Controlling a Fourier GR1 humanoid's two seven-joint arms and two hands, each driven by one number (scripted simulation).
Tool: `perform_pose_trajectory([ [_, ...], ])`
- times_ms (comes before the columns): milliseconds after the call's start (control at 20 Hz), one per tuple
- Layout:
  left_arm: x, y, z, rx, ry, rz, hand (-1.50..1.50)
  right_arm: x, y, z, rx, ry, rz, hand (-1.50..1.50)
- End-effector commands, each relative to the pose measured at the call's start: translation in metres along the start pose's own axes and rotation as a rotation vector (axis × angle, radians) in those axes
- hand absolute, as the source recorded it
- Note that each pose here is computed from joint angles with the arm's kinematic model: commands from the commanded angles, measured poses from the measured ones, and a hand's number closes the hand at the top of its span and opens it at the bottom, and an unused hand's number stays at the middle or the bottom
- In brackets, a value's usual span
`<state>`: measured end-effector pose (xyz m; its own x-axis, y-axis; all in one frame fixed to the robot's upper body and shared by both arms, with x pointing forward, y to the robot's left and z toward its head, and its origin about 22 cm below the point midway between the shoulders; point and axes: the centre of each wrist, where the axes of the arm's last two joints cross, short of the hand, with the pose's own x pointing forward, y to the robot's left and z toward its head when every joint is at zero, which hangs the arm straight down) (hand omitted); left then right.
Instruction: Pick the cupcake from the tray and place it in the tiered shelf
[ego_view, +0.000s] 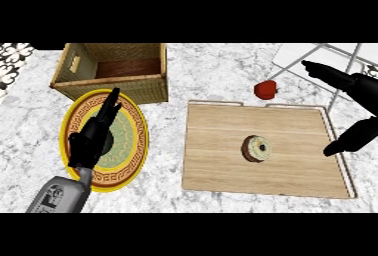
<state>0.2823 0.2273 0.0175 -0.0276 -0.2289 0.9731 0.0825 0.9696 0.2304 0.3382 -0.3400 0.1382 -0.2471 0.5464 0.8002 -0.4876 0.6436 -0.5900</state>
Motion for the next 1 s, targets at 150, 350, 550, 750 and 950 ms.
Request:
perform_pose_trajectory([
  [150, 0.001, 0.005, 0.0, 0.017, 0.013, -0.017, 0.0, 0.056, 0.02, 0.007, 0.083, 0.111, 0.212, -1.5],
  [350, -0.014, -0.01, 0.0, -0.001, -0.002, -0.012, 0.0, 0.056, 0.042, 0.023, 0.083, 0.104, 0.213, -1.5],
  [550, -0.007, 0.013, 0.01, -0.009, -0.008, -0.01, 0.0, 0.065, 0.055, 0.035, 0.032, 0.097, 0.194, -1.5],
  [750, 0.012, 0.014, 0.002, -0.003, 0.0, 0.006, 0.0, 0.073, 0.055, 0.042, 0.036, 0.113, 0.223, -1.5],
  [950, -0.023, -0.005, -0.003, -0.005, 0.015, 0.002, 0.0, 0.08, 0.085, 0.03, 0.003, 0.12, 0.207, -1.5],
])
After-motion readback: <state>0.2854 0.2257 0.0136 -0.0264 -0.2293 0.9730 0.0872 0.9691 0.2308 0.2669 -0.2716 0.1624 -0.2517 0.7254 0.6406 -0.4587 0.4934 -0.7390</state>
